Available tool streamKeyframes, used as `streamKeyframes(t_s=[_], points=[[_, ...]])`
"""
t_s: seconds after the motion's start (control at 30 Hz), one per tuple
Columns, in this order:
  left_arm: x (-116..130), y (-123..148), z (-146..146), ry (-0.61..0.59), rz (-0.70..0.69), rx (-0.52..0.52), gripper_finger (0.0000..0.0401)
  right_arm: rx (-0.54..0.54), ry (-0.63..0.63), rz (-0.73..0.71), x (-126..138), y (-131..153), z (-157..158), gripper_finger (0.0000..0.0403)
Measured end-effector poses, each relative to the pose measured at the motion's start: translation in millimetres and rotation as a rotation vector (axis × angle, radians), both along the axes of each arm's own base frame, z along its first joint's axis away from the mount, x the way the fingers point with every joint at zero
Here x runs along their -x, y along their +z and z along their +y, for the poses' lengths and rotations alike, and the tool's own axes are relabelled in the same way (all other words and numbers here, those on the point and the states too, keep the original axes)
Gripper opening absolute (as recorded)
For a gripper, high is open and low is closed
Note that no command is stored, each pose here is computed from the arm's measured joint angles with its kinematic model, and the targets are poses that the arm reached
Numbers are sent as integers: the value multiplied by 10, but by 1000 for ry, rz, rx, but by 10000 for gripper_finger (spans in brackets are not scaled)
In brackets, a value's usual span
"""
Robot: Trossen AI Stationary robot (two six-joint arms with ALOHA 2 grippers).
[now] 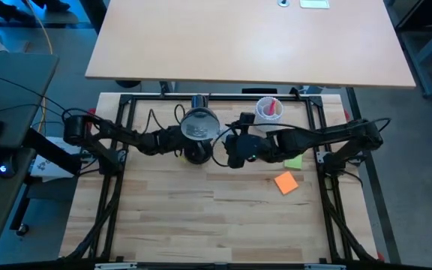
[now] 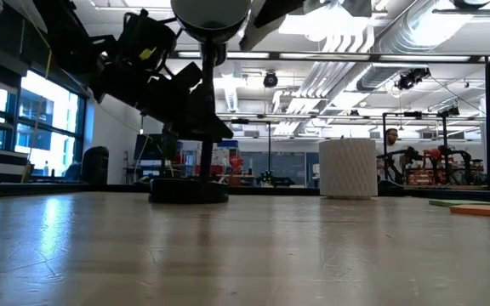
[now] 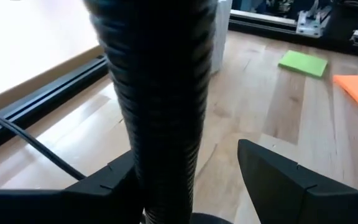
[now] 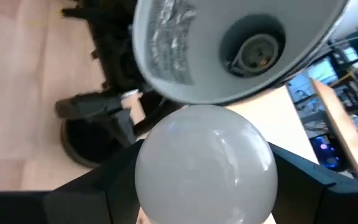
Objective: Screw lightbulb
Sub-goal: Insert the white lightbulb into the black lamp
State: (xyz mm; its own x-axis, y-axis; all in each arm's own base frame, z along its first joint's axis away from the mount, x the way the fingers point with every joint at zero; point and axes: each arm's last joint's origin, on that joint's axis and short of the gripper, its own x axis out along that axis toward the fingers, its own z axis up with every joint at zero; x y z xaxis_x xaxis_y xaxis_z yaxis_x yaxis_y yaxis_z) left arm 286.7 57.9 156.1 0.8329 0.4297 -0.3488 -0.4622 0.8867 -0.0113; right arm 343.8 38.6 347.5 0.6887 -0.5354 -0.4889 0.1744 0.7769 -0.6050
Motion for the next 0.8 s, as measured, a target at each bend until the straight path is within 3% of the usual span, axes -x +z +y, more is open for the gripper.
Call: streamKeyframes(t_s=[0.4,0.8], points=[[34,69,-169,59,59,-109,227,-62,-30,174,366,-124,16,264],[285,291,-194,21,216,-184,227,-176,-54,-109,797,-579,-196,264]])
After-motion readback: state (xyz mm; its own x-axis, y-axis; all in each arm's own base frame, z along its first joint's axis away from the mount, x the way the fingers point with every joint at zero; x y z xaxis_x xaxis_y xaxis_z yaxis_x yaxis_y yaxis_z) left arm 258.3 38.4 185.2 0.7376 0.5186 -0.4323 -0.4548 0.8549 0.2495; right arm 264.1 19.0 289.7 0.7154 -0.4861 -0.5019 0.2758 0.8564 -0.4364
